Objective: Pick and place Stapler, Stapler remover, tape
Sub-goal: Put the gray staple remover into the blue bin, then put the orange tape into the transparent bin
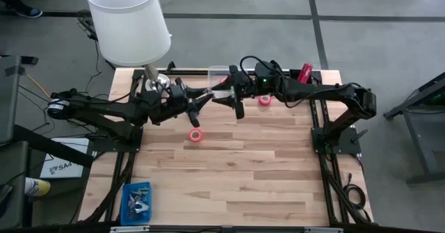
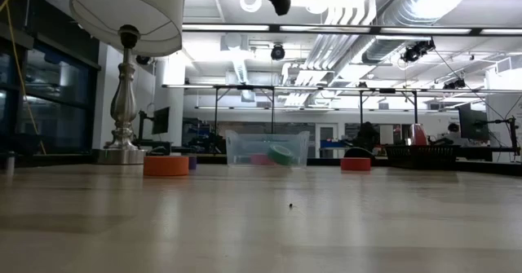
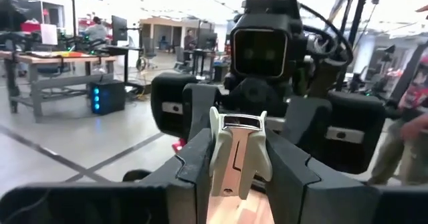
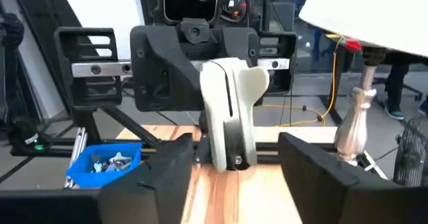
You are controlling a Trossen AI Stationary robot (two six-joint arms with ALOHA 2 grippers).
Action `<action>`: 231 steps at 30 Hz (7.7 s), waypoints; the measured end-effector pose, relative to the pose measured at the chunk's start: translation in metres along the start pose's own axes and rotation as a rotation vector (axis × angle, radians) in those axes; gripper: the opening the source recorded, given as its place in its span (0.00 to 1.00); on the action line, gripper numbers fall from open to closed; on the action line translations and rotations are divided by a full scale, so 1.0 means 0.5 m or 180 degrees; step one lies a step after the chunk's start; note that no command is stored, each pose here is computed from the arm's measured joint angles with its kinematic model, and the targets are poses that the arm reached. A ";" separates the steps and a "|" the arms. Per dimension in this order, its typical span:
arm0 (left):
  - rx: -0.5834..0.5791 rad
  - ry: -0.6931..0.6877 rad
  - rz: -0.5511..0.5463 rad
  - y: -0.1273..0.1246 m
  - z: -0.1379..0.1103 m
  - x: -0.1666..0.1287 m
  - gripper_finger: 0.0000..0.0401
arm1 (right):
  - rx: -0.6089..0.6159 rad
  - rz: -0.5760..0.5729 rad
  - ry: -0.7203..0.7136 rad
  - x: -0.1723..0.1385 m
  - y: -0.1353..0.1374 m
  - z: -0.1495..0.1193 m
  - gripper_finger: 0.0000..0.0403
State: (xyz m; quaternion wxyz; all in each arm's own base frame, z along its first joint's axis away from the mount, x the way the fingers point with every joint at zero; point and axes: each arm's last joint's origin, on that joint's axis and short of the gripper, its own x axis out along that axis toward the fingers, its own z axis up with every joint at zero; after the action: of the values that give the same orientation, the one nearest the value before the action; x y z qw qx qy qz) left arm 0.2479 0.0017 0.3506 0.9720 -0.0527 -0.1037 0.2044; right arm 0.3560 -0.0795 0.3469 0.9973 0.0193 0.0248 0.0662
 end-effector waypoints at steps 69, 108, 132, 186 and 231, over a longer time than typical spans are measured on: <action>-0.1998 0.5842 0.0133 -0.086 -0.113 -0.377 0.24 | 0.0499 -0.1839 0.1484 -0.153 -0.106 -0.035 0.59; -0.0941 0.6403 0.0001 -0.243 -0.268 -0.457 0.64 | 0.0482 -0.1746 0.1579 -0.154 -0.104 -0.040 0.59; -0.2311 0.5198 0.1063 -0.125 -0.159 -0.356 0.65 | 0.0491 -0.1747 0.1610 -0.155 -0.103 -0.041 0.59; -0.2157 0.3678 0.1557 0.109 -0.253 -0.022 0.65 | 0.0509 -0.1778 0.1714 -0.158 -0.102 -0.047 0.59; -0.2299 0.3566 0.1831 0.186 -0.279 0.014 0.65 | 0.0485 -0.1860 0.1767 -0.160 -0.103 -0.049 0.59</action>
State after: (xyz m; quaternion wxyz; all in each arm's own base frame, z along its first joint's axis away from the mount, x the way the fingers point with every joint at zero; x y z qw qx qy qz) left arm 0.2492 0.0807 0.2028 0.7088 -0.4924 0.3668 0.3473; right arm 0.2822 -0.1402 0.3242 0.9253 0.0667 0.3023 -0.2192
